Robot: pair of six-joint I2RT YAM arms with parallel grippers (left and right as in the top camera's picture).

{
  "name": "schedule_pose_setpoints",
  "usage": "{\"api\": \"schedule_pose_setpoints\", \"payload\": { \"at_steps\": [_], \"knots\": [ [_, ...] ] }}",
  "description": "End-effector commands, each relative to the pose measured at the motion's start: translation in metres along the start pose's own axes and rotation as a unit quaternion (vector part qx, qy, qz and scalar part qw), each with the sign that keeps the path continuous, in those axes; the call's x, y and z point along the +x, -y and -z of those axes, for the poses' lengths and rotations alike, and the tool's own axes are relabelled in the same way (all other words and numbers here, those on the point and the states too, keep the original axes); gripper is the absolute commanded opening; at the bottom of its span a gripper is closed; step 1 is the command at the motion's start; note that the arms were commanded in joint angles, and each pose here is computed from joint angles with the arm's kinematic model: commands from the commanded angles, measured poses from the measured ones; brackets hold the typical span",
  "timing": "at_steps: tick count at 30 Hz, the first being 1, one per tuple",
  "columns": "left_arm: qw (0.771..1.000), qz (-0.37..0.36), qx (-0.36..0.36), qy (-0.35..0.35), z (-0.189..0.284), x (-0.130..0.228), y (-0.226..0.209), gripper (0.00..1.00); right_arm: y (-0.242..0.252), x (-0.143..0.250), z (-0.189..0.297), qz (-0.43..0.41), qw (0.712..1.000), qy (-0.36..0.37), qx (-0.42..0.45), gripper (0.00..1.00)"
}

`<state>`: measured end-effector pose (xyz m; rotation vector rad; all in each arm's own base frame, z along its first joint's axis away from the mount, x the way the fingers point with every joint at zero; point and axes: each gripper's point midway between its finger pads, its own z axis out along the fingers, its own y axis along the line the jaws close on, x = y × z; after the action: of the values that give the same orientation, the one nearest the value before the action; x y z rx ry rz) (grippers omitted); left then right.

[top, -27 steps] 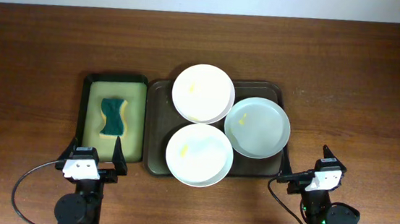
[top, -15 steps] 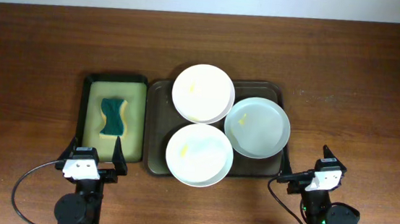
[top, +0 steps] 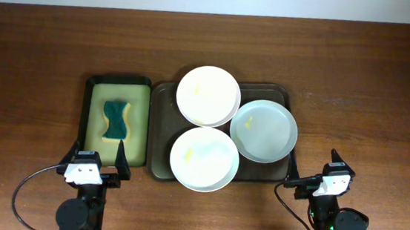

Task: Clean dirty plates on tray and stack at the side
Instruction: 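Raise both arms from the rest pose toward the trays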

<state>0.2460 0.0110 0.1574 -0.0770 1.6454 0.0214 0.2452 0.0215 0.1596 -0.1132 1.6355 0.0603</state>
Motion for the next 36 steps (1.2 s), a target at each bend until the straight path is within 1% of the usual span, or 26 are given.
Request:
{"api": "schedule_pose_setpoints", "payload": {
  "at_steps": [1,23,24,25,26,27,29,30,33,34,35,36],
  "knots": [
    [1.000,-0.010,-0.005,0.000,0.000,0.000,-0.001,0.99,0.002,0.003,0.000,0.001,1.000,-0.003,0.004,0.98],
    [1.000,-0.009,0.000,0.003,0.000,-0.001,0.000,0.99,0.003,0.003,0.000,0.001,1.000,-0.003,0.008,0.98],
    [0.995,0.008,0.100,0.001,0.004,-0.001,0.035,0.99,-0.010,0.001,0.000,0.001,1.000,0.001,-0.030,0.98],
    [0.977,0.013,0.212,0.001,0.016,-0.003,0.072,1.00,-0.020,0.000,0.001,0.001,0.998,0.004,-0.060,0.98],
    [0.970,0.012,0.244,0.000,0.021,-0.003,0.082,0.99,-0.022,-0.001,0.001,0.001,0.998,0.005,-0.065,0.98],
    [0.970,0.011,0.243,0.003,0.021,-0.004,0.081,0.99,-0.022,-0.001,0.001,0.001,0.998,0.005,-0.065,0.98],
    [0.970,0.006,0.240,0.031,0.021,-0.017,0.081,0.99,-0.022,0.000,0.001,0.001,0.998,0.004,-0.065,0.98],
    [0.970,0.006,0.240,0.030,0.021,-0.017,0.080,0.99,-0.022,0.000,0.001,-0.010,0.998,0.004,-0.065,0.98],
    [0.969,0.006,0.244,0.033,0.022,-0.019,0.082,0.99,-0.022,-0.001,0.001,-0.074,0.995,0.000,-0.066,0.98],
    [0.964,0.003,0.261,0.042,0.027,-0.029,0.087,0.99,-0.026,-0.004,0.003,-0.074,0.994,-0.001,-0.076,0.98],
    [0.962,0.001,0.269,0.048,0.035,-0.046,0.090,0.99,-0.032,-0.015,0.007,-0.074,0.993,0.000,-0.095,0.98],
    [0.963,0.001,0.264,0.050,0.042,-0.068,0.089,0.99,-0.034,-0.035,0.014,-0.075,0.992,0.008,-0.103,0.98]
  ]
}}
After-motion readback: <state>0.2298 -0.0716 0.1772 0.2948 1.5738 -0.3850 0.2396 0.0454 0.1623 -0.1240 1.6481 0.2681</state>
